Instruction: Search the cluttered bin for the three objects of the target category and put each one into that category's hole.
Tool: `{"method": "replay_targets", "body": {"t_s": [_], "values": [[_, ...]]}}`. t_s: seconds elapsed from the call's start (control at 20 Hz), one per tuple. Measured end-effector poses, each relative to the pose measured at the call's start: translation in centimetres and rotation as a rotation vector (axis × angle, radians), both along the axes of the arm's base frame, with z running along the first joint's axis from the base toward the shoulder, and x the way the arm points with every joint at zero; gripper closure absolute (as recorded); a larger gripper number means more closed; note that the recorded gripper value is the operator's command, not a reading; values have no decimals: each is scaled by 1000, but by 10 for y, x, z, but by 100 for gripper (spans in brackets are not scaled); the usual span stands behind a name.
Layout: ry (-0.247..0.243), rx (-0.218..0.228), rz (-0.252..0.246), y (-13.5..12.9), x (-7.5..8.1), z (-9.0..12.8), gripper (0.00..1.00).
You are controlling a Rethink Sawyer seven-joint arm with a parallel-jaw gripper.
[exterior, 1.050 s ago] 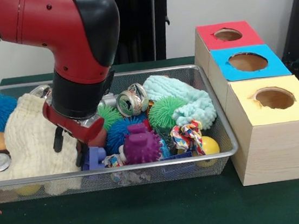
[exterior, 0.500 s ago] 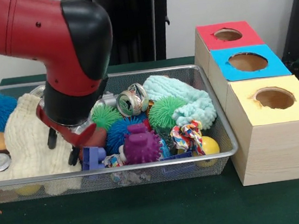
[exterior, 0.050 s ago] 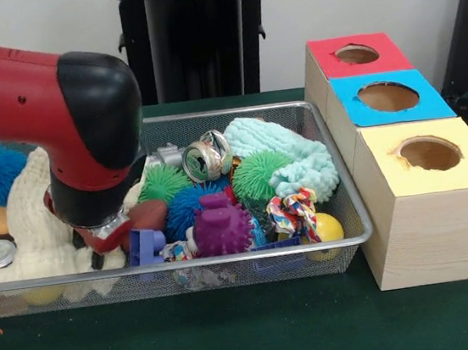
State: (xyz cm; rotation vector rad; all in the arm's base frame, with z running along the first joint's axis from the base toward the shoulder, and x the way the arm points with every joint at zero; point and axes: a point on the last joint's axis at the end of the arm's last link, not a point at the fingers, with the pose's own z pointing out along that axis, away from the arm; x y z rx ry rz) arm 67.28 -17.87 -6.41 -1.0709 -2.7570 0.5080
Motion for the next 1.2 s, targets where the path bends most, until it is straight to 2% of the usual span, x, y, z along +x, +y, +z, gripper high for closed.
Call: {"method": "replay_targets", "body": {"t_s": [0.45,0.75,0.85,0.95,1.0,1.15,1.2], "values": [[2,4,3,4,2,1,100],[2,-13,47,26,3,30,100],[0,-43,87,39,5,48,100],[-5,-100,147,53,7,70,100],[-18,-169,220,71,12,98,100],[-41,-224,280,92,18,127,100],[-73,-255,316,113,25,156,100]]}}
